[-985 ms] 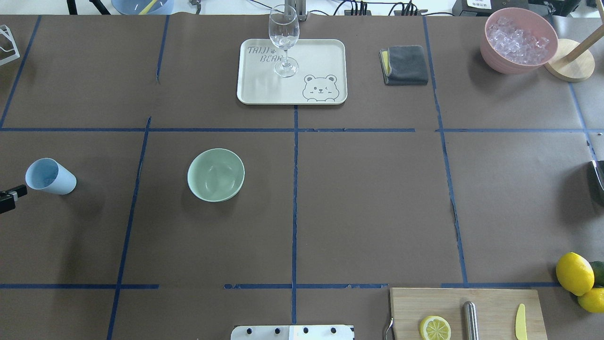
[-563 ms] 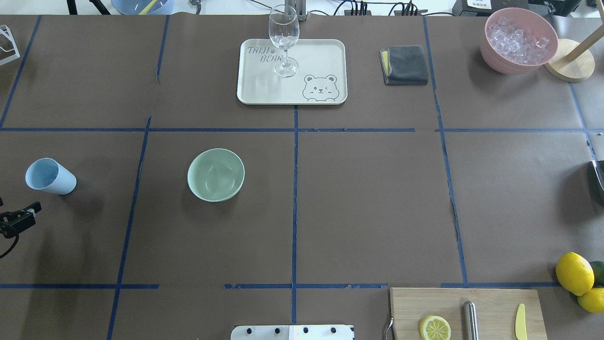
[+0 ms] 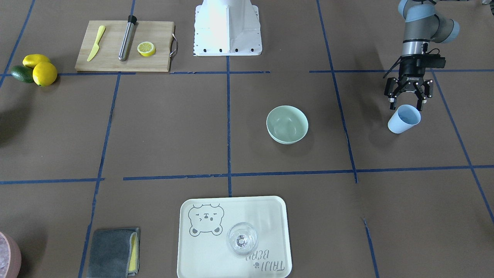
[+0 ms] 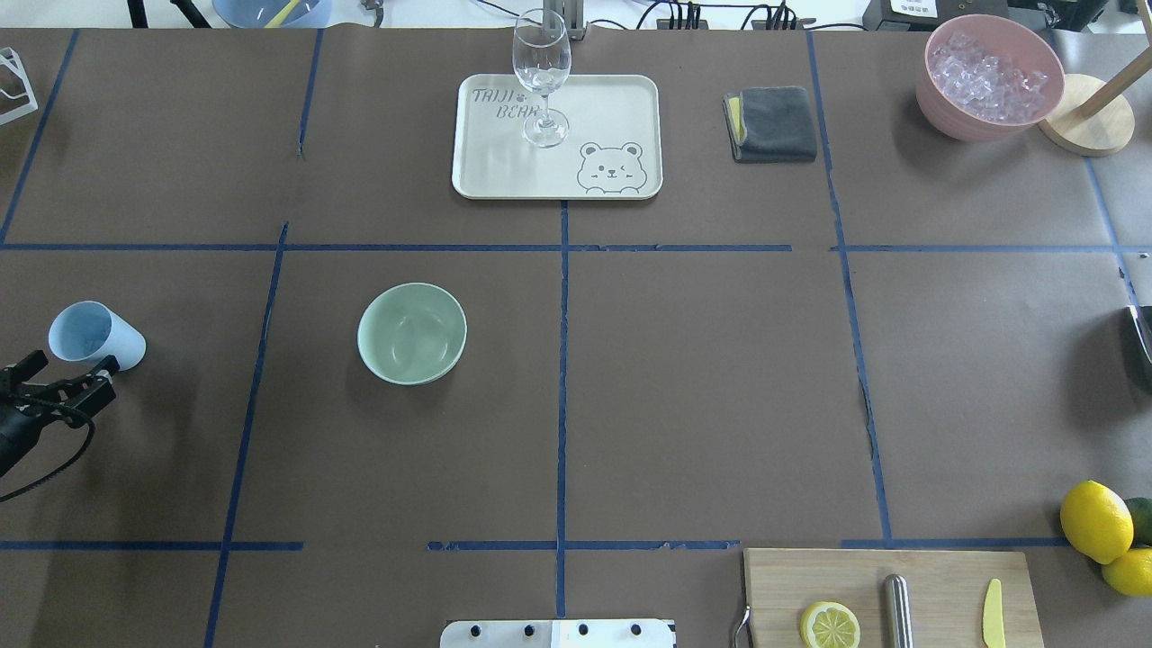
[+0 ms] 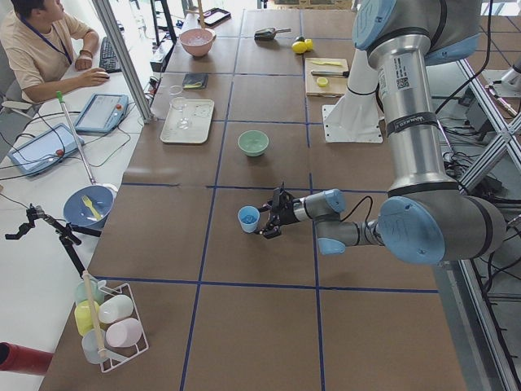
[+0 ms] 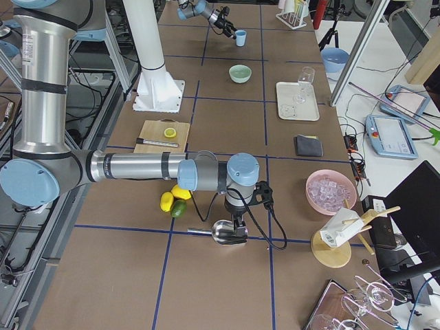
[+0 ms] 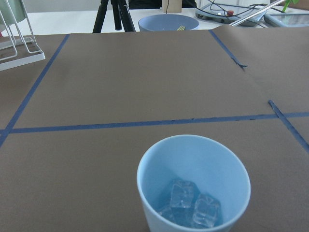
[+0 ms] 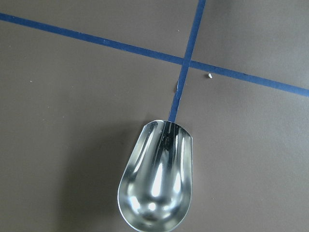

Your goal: Pour ice into bowl

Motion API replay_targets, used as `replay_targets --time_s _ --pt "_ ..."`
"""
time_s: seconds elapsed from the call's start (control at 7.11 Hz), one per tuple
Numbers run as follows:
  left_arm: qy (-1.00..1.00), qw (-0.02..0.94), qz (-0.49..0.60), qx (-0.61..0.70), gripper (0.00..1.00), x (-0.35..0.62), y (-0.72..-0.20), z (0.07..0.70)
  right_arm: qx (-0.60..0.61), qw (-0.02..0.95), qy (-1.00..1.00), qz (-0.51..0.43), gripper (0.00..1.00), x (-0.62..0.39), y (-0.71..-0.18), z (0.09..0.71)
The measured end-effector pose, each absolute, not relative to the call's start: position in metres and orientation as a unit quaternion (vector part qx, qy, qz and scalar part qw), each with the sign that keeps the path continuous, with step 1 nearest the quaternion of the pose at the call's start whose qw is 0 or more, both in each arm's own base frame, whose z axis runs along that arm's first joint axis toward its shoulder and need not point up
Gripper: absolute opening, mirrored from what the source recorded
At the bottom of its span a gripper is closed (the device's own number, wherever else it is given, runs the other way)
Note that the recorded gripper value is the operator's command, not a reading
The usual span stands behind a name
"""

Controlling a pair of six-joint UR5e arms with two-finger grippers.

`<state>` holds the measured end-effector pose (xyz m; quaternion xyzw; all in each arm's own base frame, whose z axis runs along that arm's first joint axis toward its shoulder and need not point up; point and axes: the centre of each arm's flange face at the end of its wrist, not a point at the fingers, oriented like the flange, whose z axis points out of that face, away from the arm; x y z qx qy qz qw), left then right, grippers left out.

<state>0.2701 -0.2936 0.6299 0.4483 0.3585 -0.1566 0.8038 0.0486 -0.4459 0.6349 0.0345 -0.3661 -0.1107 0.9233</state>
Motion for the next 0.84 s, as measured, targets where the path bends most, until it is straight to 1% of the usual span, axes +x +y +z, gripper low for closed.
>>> replay_targets --time_s 0.84 --pt "0.349 0.791 -0.177 0.470 1.00 0.293 -0.309 0.633 0.037 0.923 -0.366 -0.112 1.00 0.049 -0.447 0.632"
